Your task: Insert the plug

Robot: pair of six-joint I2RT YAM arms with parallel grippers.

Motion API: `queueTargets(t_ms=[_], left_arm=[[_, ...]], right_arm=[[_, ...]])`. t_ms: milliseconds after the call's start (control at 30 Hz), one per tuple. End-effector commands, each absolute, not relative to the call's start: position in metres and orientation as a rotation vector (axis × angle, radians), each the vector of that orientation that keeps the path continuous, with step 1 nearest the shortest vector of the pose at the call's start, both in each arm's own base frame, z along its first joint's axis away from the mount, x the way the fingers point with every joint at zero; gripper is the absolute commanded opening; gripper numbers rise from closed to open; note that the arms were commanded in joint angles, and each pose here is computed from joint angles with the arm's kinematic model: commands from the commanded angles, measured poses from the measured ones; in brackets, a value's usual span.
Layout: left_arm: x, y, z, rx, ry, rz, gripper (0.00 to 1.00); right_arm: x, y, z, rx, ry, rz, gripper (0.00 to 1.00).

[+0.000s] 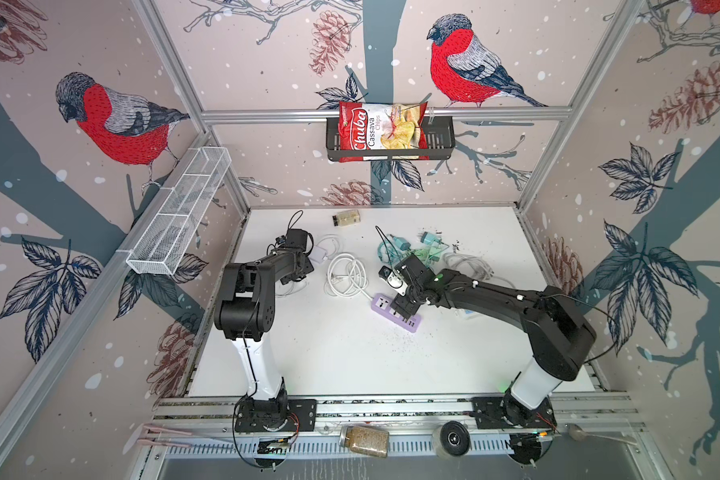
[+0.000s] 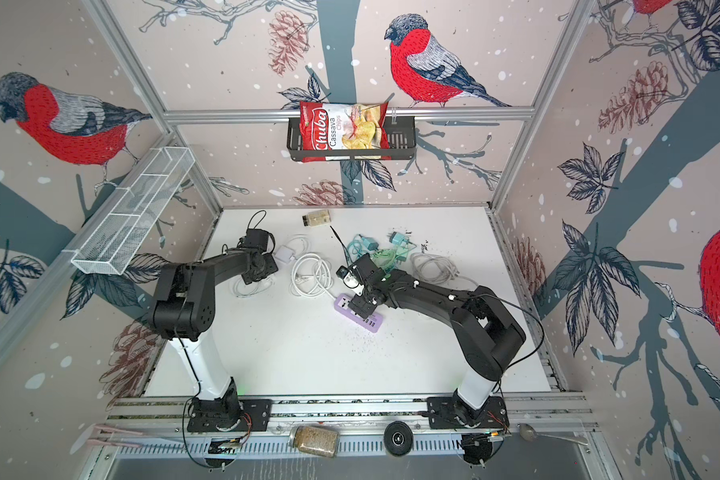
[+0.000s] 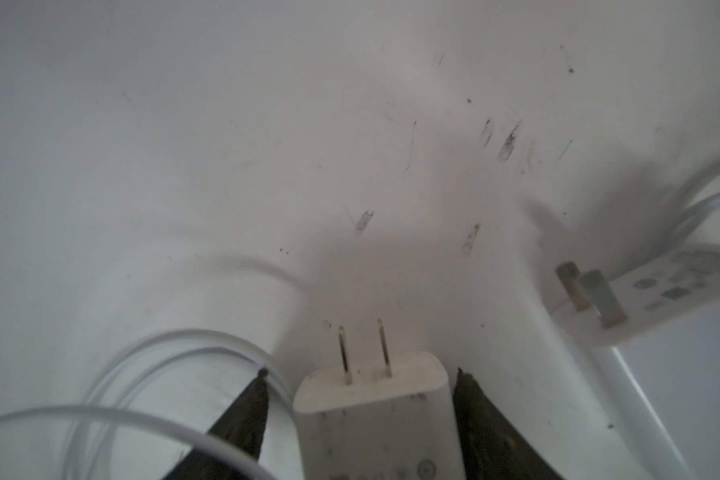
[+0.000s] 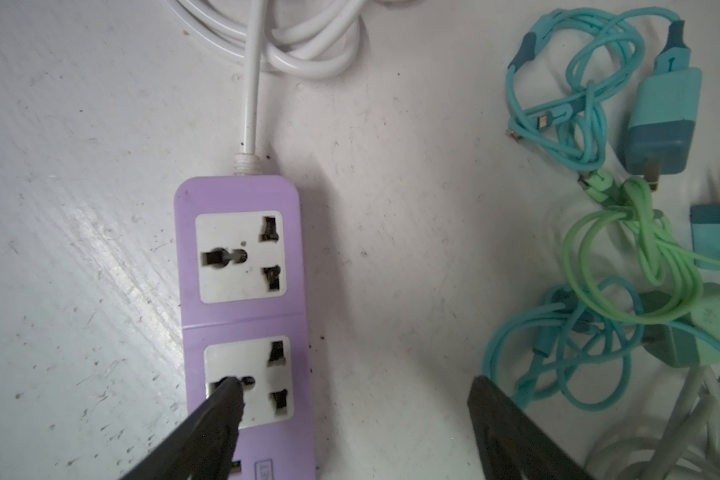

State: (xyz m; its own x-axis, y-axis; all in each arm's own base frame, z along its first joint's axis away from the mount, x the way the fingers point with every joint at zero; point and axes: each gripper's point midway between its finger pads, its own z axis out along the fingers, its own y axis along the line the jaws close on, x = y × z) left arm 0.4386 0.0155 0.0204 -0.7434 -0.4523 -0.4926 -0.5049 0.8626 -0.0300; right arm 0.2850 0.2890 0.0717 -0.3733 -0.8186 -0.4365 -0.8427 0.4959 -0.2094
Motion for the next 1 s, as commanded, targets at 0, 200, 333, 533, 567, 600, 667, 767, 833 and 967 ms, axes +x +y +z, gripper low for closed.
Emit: queueTargets(t_ms=[0, 200, 333, 533, 567, 600, 667, 767, 833, 967], left_arm=[[0.443, 0.021, 0.022, -0.716, 2.520, 0.144, 0.67], [0.450, 0.023, 0.024, -0.746, 2.502, 0.125, 0.73], [0.453, 0.021, 0.021, -0.759, 2.508, 0.096, 0.74], [0.454, 0.019, 0.019, -0.774, 2.513, 0.054, 0.72], [0.454, 0.018, 0.018, -0.780, 2.515, 0.036, 0.70], [0.455, 0.017, 0.017, -0.783, 2.518, 0.020, 0.70], [0.455, 0.016, 0.016, -0.795, 2.525, 0.007, 0.67], [0.454, 0.013, 0.015, -0.799, 2.536, -0.010, 0.56], [0.452, 0.012, 0.016, -0.805, 2.543, -0.016, 0.51], [0.441, 0.005, 0.015, -0.836, 2.557, -0.074, 0.48]], right_arm=[[0.285, 0.291, 0.073, -1.349, 2.267, 0.078, 0.86], [0.283, 0.290, 0.073, -1.347, 2.272, 0.085, 0.86], [0.283, 0.290, 0.072, -1.347, 2.272, 0.086, 0.86], [0.283, 0.288, 0.070, -1.344, 2.282, 0.083, 0.86], [0.282, 0.288, 0.070, -1.344, 2.283, 0.087, 0.86], [0.282, 0.288, 0.071, -1.344, 2.282, 0.089, 0.86], [0.282, 0.289, 0.071, -1.341, 2.281, 0.089, 0.86], [0.282, 0.288, 0.071, -1.340, 2.282, 0.090, 0.86], [0.282, 0.288, 0.071, -1.337, 2.284, 0.091, 0.86], [0.282, 0.288, 0.072, -1.331, 2.279, 0.097, 0.86]])
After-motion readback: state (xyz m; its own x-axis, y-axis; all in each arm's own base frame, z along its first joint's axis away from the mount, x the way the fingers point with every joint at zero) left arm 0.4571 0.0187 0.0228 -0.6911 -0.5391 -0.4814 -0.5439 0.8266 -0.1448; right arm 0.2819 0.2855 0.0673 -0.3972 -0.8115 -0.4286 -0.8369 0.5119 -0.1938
